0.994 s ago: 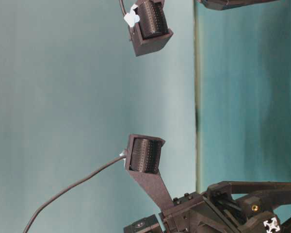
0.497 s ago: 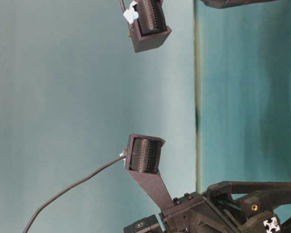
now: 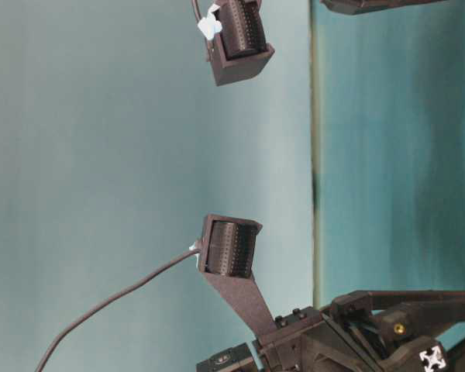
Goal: Insert the washer onto the shaft with both hands.
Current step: 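Close left gripper on the washer and right gripper on the shaft's hex base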
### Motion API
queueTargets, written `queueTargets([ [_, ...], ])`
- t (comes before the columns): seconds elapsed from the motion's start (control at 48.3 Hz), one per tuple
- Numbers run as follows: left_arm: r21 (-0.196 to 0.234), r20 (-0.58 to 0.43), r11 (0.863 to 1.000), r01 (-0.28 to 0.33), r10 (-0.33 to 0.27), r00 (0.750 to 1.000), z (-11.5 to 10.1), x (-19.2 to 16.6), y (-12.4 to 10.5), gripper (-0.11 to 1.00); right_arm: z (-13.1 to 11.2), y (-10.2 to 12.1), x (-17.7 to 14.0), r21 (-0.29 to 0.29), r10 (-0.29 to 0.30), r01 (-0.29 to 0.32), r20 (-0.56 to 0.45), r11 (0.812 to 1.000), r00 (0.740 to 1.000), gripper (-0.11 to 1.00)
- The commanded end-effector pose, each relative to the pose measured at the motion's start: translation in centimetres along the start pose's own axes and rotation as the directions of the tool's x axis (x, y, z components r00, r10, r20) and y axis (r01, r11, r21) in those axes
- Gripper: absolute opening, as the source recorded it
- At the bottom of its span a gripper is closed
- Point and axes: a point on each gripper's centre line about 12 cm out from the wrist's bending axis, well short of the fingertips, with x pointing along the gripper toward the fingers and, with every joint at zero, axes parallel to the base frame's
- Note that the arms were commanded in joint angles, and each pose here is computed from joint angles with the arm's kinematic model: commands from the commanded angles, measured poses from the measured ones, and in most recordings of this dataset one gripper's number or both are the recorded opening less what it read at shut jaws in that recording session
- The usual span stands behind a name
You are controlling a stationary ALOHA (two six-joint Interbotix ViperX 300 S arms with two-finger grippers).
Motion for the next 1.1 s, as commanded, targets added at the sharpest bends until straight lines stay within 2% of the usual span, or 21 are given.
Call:
queueTargets([
  [0.0,0.009,0.007,1.0,0.009,-0.009,1.0,0.1,-0.1,-0.7,0.51,-0.3,-0.3,0.6,0.003,-0.004,0.004,-0.021,1.0,1.0,0.53],
  [0.103,0.015,0.007,1.0,0.009,-0.009,1.0,0.1,-0.1,-0.6,0.37,-0.4,-0.3,0.8,0.003,-0.004,0.004,-0.026,1.0,1.0,0.41],
  [0.207,0.015,0.007,1.0,0.009,-0.009,1.0,0.1,-0.2,-0.6,0.36,-0.3,-0.3,0.8,0.003,-0.004,0.004,-0.026,1.0,1.0,0.27],
  [0.497,0.021,0.01,1.0,0.009,-0.009,1.0,0.1,-0.4,-0.6,0.36,-0.3,-0.2,0.7,-0.004,-0.003,0.003,-0.034,1.0,0.999,0.25],
  [0.683,0.02,0.013,1.0,0.01,-0.01,1.0,0.2,-0.4,-0.7,0.36,-0.3,0.9,0.7,-0.032,0.008,-0.009,-0.033,0.999,0.999,0.24],
  [0.911,0.021,0.019,1.0,0.01,-0.01,1.0,0.3,-0.6,-0.7,0.36,0.0,1.4,0.3,-0.042,0.014,-0.016,-0.04,0.999,0.999,-0.01],
  [1.076,0.021,0.018,1.0,0.01,-0.01,1.0,0.3,-0.6,-0.7,0.36,0.1,1.4,0.4,-0.044,0.014,-0.016,-0.037,0.999,0.999,-0.01],
])
